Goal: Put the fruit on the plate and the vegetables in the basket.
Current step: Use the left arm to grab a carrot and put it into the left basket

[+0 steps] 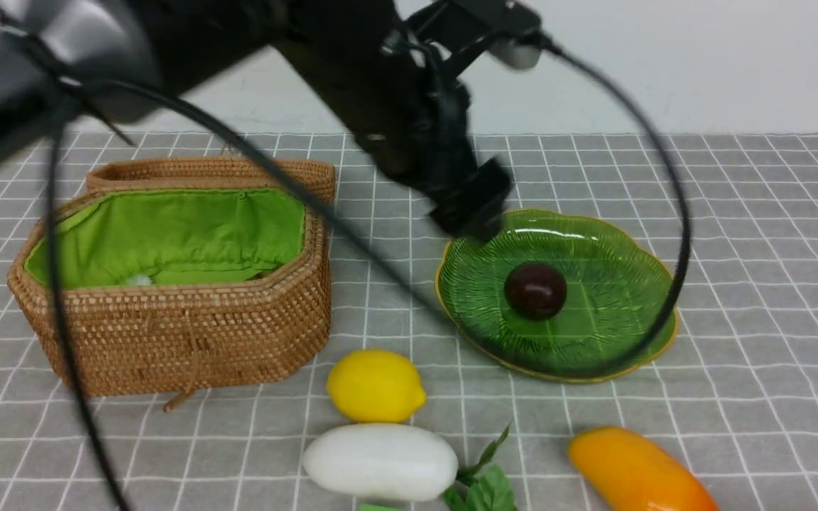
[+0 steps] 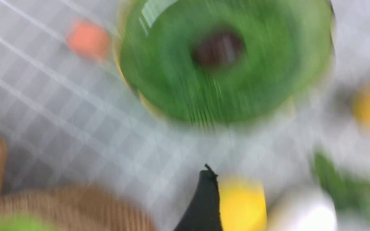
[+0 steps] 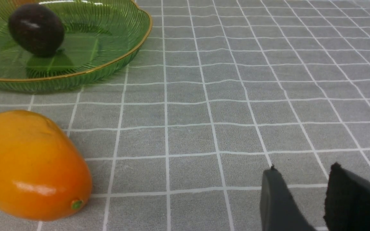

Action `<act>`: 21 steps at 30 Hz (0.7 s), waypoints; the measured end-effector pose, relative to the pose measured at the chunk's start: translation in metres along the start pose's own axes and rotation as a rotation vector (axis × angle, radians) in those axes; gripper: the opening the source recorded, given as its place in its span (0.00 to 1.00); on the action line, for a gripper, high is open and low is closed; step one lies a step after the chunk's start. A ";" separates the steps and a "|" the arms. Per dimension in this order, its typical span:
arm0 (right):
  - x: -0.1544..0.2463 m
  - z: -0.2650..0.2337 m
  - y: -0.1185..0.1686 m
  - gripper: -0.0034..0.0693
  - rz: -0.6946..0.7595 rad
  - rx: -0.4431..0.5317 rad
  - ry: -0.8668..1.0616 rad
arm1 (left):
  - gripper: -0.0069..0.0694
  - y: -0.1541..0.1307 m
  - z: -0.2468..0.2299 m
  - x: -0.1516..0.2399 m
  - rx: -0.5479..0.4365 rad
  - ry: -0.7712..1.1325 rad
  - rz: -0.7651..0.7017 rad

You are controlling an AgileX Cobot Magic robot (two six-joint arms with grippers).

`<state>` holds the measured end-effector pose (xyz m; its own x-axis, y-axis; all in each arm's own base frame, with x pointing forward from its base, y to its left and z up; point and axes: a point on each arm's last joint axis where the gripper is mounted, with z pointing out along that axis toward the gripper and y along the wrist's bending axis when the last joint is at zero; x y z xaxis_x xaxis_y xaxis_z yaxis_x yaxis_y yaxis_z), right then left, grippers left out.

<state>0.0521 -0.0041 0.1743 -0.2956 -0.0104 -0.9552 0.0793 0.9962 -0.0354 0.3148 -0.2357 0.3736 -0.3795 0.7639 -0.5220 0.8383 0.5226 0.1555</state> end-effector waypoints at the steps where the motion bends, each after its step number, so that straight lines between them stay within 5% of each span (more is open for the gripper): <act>1: 0.000 0.000 0.000 0.38 0.000 0.000 0.000 | 0.94 -0.001 -0.001 0.002 0.008 0.017 0.010; 7: 0.000 0.000 0.000 0.38 0.000 0.000 0.000 | 0.92 -0.011 0.015 0.036 0.069 0.184 0.009; 11: 0.000 0.000 0.000 0.38 0.000 0.000 0.000 | 0.91 -0.024 0.061 0.085 0.129 0.370 0.142; 21: 0.000 0.000 0.000 0.38 0.000 0.000 0.000 | 0.81 -0.028 0.106 0.107 0.099 0.269 0.323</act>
<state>0.0521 -0.0041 0.1743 -0.2956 -0.0104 -0.9552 0.0793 0.9962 -0.0354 0.2920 -0.2087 0.2241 -0.1691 0.9608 -0.2199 0.9593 0.2117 0.1871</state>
